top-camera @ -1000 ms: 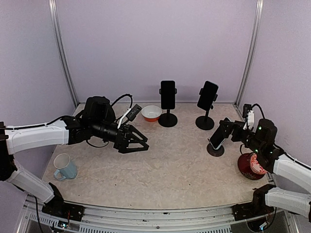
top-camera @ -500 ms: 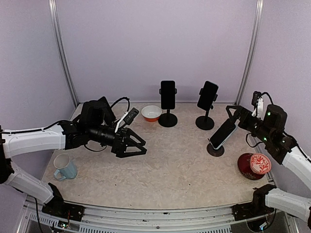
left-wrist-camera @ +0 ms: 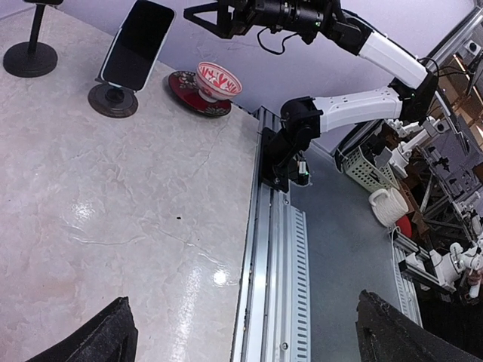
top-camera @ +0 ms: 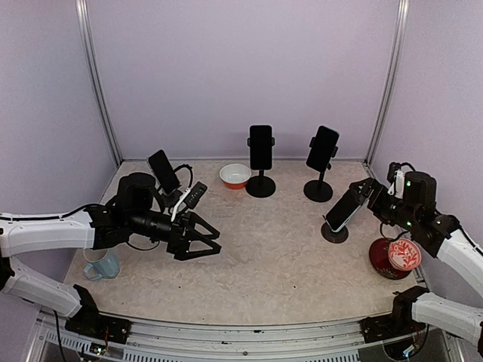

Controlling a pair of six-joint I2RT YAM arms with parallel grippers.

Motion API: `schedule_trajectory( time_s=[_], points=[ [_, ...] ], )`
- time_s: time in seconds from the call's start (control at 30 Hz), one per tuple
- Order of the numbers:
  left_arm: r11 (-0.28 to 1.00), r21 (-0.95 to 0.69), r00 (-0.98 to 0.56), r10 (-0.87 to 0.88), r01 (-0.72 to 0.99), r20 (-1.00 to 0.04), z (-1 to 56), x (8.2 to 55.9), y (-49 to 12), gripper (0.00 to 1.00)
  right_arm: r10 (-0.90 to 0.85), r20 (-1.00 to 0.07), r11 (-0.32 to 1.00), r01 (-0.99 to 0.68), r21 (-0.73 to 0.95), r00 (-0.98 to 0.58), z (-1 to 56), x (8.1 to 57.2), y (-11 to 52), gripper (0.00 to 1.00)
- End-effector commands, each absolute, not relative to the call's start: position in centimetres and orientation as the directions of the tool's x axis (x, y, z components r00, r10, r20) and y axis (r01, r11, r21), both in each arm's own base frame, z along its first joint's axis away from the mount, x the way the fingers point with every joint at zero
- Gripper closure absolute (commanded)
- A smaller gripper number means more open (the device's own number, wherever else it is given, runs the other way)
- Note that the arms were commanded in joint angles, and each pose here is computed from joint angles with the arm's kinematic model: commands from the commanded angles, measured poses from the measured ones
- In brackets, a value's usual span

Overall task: Place the phone on the phone stand
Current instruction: Pick up the phone stand with the phone from the center of the board.

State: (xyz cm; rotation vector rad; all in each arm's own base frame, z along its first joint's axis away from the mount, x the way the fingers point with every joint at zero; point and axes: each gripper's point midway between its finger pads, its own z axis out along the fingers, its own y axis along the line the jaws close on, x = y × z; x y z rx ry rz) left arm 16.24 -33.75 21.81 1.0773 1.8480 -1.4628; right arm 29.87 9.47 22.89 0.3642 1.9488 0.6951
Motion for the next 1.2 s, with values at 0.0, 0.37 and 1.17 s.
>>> schedule_trajectory(
  time_s=[0.0, 0.37, 1.17],
  points=[
    [0.074, -0.497, -0.501, 0.216, 0.864, -0.838, 21.9, 15.6, -33.6, 0.01, 0.591, -0.649, 0.75, 0.029, 0.661, -0.48, 20.0, 28.8, 9.0, 0.0],
    [0.108, -0.512, -0.523, 0.124, 0.852, -0.843, 21.3, 14.5, -32.4, 0.01, 0.56, -0.662, 0.782, 0.053, 0.622, -0.497, 15.5, 30.5, 9.5, 0.12],
    [0.143, -0.539, -0.557, 0.159, 0.83, -0.815, 18.3, 15.7, -33.8, 0.01, 0.489, -0.689, 0.811, -0.011, 0.584, -0.534, 11.7, 33.9, 12.7, 0.27]
  ],
)
